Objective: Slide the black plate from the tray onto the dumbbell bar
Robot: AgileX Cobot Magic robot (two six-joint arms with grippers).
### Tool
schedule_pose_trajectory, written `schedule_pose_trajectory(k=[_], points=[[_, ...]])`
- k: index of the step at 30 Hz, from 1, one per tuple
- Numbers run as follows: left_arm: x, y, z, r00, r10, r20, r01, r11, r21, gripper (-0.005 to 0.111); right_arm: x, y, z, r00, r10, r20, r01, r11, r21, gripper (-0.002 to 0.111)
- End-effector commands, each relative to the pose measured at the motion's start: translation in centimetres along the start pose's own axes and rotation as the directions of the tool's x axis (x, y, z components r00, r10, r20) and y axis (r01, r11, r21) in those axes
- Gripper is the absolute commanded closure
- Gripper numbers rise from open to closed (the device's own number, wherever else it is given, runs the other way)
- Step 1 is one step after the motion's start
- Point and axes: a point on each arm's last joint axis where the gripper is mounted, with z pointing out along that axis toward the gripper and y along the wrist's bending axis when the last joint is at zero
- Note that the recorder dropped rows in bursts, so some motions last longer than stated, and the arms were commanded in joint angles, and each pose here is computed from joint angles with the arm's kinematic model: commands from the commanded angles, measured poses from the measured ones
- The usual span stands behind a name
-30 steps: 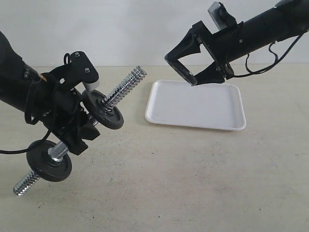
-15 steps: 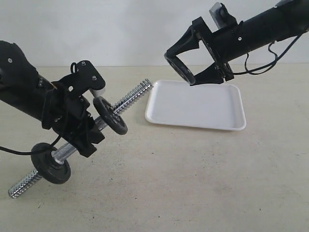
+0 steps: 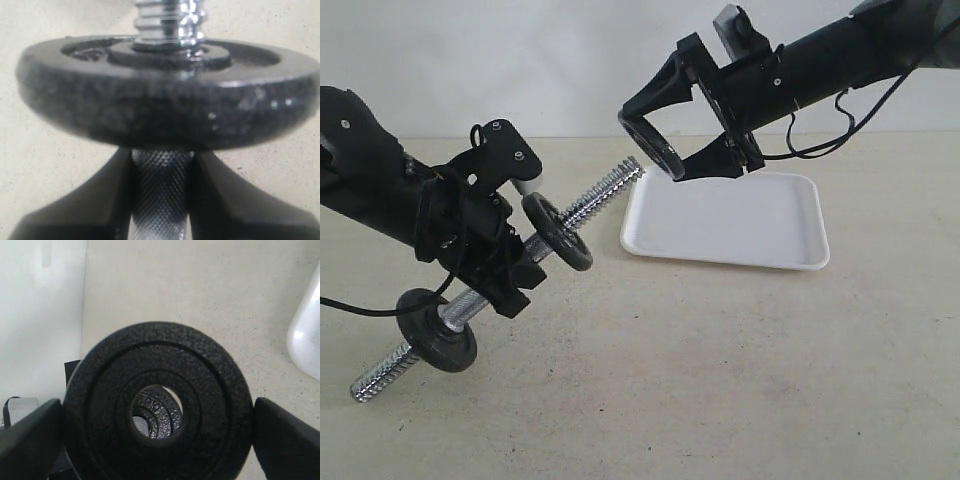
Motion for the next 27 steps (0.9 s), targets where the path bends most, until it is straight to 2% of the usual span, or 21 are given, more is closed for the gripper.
schedule_pose_trajectory(k=[1, 13, 21, 27], points=[[-2.4, 1.1, -2.1, 0.988, -0.026, 0.153, 0.045, 0.991, -0.127, 0.102, 0.0, 2.3, -0.3, 1.0, -0.012, 0.019, 0.013, 0.997, -0.073, 0.108], [-2.5, 1.7, -2.1, 0.984, -0.021, 0.179, 0.054, 0.982, -0.182, 0.102, 0.1, 2.6, 0.1, 1.0, -0.017, 0.009, 0.017, 0.997, -0.075, 0.108], [-1.7, 1.8, 0.1, 0.992, -0.038, 0.122, 0.056, 0.987, -0.149, 0.102, 0.1, 2.6, 0.1, 1.0, -0.017, 0.009, 0.017, 0.997, -0.075, 0.108], [-1.7, 1.9, 0.2, 0.991, -0.038, 0.129, 0.059, 0.984, -0.167, 0.102, 0.1, 2.6, 0.1, 1.0, -0.017, 0.009, 0.017, 0.997, -0.075, 0.108]])
